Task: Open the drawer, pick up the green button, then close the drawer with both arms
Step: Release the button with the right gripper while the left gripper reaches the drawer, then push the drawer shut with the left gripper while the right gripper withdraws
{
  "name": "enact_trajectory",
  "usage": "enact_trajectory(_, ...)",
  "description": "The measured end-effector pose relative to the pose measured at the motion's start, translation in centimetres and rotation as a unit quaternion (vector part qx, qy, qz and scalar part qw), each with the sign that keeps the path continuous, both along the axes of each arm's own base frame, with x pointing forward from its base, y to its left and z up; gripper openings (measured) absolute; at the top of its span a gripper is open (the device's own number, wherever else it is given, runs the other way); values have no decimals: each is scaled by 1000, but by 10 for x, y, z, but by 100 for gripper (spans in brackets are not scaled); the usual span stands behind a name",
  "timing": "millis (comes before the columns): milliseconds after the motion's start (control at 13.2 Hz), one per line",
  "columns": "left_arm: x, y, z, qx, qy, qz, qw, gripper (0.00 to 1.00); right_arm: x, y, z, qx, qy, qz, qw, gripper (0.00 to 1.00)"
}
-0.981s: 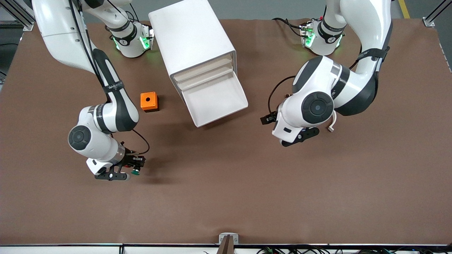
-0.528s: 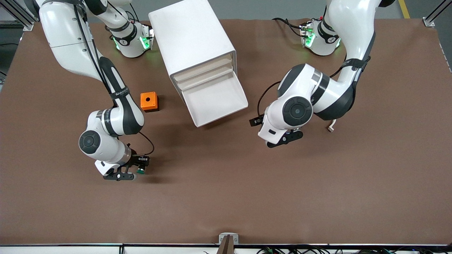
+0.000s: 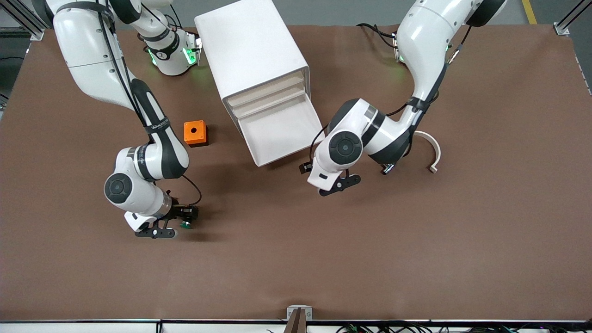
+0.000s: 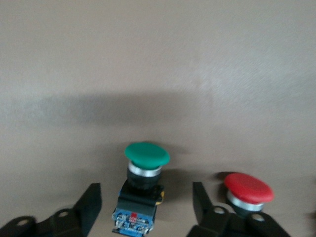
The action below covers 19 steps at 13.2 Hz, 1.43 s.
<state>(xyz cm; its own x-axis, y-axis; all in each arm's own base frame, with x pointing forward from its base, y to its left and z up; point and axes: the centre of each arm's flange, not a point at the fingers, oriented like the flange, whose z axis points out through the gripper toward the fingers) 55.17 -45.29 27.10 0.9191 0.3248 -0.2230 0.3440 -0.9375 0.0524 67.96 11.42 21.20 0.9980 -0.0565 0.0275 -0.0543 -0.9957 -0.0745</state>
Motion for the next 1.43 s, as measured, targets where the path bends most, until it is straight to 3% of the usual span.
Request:
enact_trajectory(75,-6,-5,-17,-9,-13,-3,1000,100,6,-10,9,1,-8,-7,1000,98)
enact_trajectory(151,-16,-11,-30,-12,-19,-8,1000,100,12,-21,22,2,-19,-14,1000,100)
enact_trajectory(377,-39,-29,-59,-9,-13,-25,1000,100,23,-40,89,4,-57,-15,998,100)
enact_trajectory(755,-78,-60,-62,1,7,-57,998,100,13,-94,181,-26,-75,-1,997,100)
enact_trajectory(981,-112,-83,-59,8,41,-51,998,100,-10,-121,252,-27,-71,-15,997,100)
enact_trajectory(1434,-176,-126,-51,11,78,-49,996,100,-88,-151,376,-17,-46,-35,998,100)
